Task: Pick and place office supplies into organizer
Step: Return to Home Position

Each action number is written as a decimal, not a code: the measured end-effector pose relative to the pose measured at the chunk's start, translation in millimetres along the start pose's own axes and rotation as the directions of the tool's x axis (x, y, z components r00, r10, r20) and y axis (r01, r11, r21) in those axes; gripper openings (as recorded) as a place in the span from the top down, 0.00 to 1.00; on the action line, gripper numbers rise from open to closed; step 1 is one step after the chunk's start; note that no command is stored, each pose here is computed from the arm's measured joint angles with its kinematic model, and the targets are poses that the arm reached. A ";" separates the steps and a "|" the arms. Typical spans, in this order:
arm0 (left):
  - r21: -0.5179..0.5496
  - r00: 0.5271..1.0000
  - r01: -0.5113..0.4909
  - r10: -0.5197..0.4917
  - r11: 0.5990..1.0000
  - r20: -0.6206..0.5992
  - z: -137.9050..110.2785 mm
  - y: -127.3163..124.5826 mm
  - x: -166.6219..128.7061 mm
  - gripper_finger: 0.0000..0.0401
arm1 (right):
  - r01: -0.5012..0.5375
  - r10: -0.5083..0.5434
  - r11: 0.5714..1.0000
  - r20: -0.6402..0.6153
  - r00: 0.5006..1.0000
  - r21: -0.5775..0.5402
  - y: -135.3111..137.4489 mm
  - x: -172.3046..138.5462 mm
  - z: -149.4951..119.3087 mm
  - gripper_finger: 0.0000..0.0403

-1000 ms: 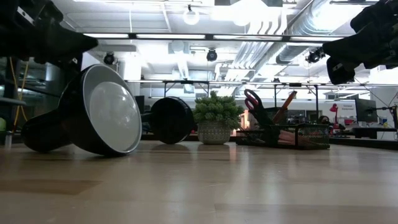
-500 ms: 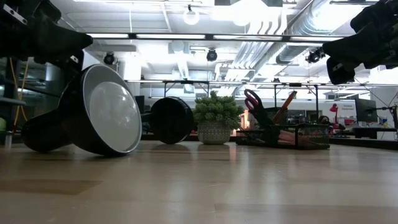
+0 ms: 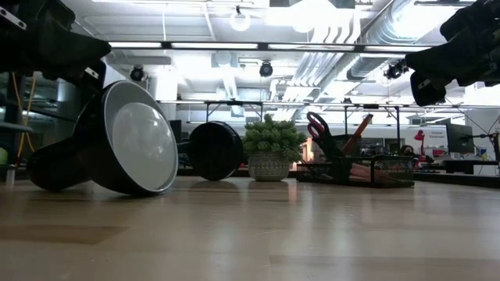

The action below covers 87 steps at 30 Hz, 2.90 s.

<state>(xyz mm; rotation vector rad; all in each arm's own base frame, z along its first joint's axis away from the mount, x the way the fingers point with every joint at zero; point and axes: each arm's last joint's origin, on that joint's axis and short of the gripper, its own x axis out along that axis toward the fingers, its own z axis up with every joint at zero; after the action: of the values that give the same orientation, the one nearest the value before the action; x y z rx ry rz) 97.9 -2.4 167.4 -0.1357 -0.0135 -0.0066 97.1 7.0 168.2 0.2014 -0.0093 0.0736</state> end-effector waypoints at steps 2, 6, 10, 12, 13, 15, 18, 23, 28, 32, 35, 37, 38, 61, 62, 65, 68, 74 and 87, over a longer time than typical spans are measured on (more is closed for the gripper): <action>0.000 1.000 0.000 0.000 1.000 0.000 0.0 0.0 0.0 0.99 | 0.000 0.000 1.000 0.000 1.000 0.000 0.0 0.0 0.0 0.99; 0.000 1.000 -0.001 0.001 1.000 0.000 0.0 0.0 0.0 1.00 | 0.000 0.000 1.000 0.000 1.000 0.000 0.0 0.0 0.0 1.00; 0.000 1.000 -0.002 0.002 1.000 0.000 0.0 0.1 0.0 1.00 | 0.000 0.000 1.000 0.000 1.000 0.000 0.0 0.0 0.0 0.99; 0.000 1.000 -0.003 0.003 1.000 0.000 0.0 0.1 0.0 0.99 | 0.000 0.000 1.000 0.000 1.000 0.000 0.0 0.0 0.0 0.99; 0.000 1.000 -0.003 0.003 1.000 0.000 0.0 0.1 0.0 0.99 | 0.000 0.000 1.000 0.000 1.000 0.000 0.0 0.0 0.0 0.99; 0.000 1.000 -0.003 0.003 1.000 0.000 0.0 0.1 0.0 1.00 | 0.000 0.000 1.000 0.000 1.000 0.000 0.0 0.0 0.0 1.00; 0.000 1.000 -0.003 0.003 1.000 0.000 0.0 0.1 0.0 1.00 | 0.000 0.000 1.000 0.000 1.000 0.000 0.0 0.0 0.0 1.00; 0.000 1.000 -0.003 0.003 1.000 0.001 0.0 0.1 0.0 0.99 | 0.000 0.000 1.000 0.000 1.000 0.000 0.0 0.0 0.0 0.98; 0.000 1.000 -0.003 0.003 1.000 0.000 0.0 0.1 0.0 1.00 | 0.000 0.000 1.000 0.000 1.000 0.000 0.0 0.0 0.0 0.98; 0.000 1.000 -0.003 0.003 1.000 0.001 0.0 0.1 0.0 0.99 | 0.000 0.000 1.000 0.000 1.000 0.000 0.0 0.0 0.0 0.99; 0.000 1.000 -0.003 0.003 1.000 0.001 0.0 0.1 0.0 1.00 | 0.000 0.000 1.000 0.000 1.000 0.000 0.0 0.0 0.0 0.99; 0.000 1.000 -0.003 0.003 1.000 0.001 0.0 0.1 0.0 1.00 | 0.000 0.000 1.000 0.000 1.000 0.000 0.0 0.0 0.0 0.99; 0.000 1.000 -0.003 0.003 1.000 0.001 0.0 0.1 0.0 1.00 | 0.000 0.000 1.000 0.000 1.000 0.000 0.0 0.0 0.0 0.99; 0.000 1.000 -0.002 0.002 1.000 0.001 0.1 0.1 0.0 0.99 | 0.000 0.000 1.000 0.000 1.000 0.000 0.0 0.0 0.0 0.99; -0.001 1.000 -0.003 0.003 1.000 0.001 0.2 0.1 0.0 0.99 | 0.000 0.000 1.000 0.000 1.000 0.000 0.0 0.0 0.0 0.99; -0.001 1.000 -0.003 0.003 1.000 0.001 0.1 0.1 0.0 1.00 | 0.000 0.000 1.000 0.000 1.000 0.000 0.0 0.0 0.0 0.99; -0.001 1.000 -0.003 0.003 1.000 0.001 0.1 0.1 0.0 1.00 | 0.000 0.000 1.000 0.000 1.000 0.000 0.0 0.0 0.0 1.00; -0.001 1.000 -0.002 0.002 1.000 0.001 0.1 0.0 0.0 0.99 | -0.001 0.001 1.000 0.000 1.000 0.000 0.0 0.0 0.0 0.98; -0.001 1.000 -0.002 0.002 1.000 0.001 0.2 0.0 0.0 1.00 | -0.001 0.001 1.000 0.000 1.000 0.000 0.0 0.0 0.0 1.00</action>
<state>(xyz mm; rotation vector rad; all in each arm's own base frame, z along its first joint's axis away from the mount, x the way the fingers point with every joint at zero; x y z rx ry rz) 97.9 -2.4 167.5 -0.1364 -0.0143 -0.0042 97.1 7.1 168.2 0.2014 -0.0093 0.0742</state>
